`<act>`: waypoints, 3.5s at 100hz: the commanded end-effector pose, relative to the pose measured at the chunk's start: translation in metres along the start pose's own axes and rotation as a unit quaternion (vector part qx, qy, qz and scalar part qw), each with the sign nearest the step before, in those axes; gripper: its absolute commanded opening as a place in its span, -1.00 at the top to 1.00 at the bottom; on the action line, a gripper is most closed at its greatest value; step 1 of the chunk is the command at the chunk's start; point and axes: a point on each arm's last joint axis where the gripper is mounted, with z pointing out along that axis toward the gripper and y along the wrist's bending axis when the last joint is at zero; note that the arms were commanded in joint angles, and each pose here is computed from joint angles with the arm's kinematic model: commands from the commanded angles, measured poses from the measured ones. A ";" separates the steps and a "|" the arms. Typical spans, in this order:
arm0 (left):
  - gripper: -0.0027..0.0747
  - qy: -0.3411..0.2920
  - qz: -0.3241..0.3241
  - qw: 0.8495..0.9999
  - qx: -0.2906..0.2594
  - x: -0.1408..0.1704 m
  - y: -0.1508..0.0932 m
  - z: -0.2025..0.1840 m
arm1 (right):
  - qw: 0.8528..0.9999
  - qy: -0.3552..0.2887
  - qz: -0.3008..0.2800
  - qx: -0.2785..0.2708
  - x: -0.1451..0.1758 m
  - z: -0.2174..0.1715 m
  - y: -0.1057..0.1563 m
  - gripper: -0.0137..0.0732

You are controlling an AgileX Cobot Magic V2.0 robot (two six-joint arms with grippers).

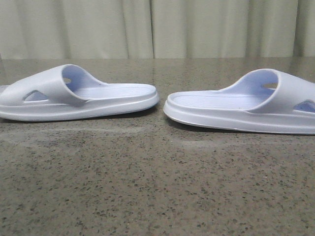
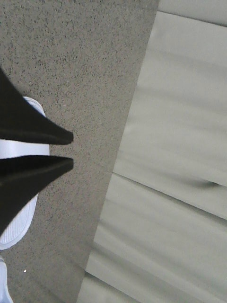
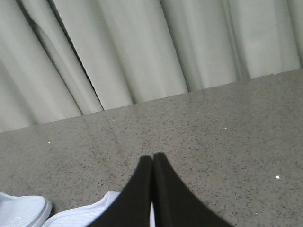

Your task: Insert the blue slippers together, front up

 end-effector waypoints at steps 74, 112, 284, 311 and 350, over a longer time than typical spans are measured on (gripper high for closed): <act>0.89 0.115 0.051 0.992 -0.008 -0.057 -0.022 0.056 | 0.991 0.128 0.031 0.005 -0.044 0.068 0.010 0.60; 0.06 0.109 0.047 0.993 -0.007 -0.058 -0.022 0.056 | 0.991 0.127 0.042 -0.001 -0.044 0.068 0.011 -0.28; 0.19 0.264 -0.329 0.894 -0.149 0.003 0.028 0.146 | 0.995 0.086 0.053 -0.006 -0.051 0.070 0.012 -0.28; 0.19 0.292 -0.336 0.879 -0.171 0.019 0.037 0.159 | 0.995 0.085 0.053 -0.006 -0.051 0.070 0.012 -0.28; 0.19 0.300 -0.360 0.864 -0.183 0.030 0.044 0.170 | 0.995 0.083 0.053 -0.006 -0.052 0.070 0.012 -0.28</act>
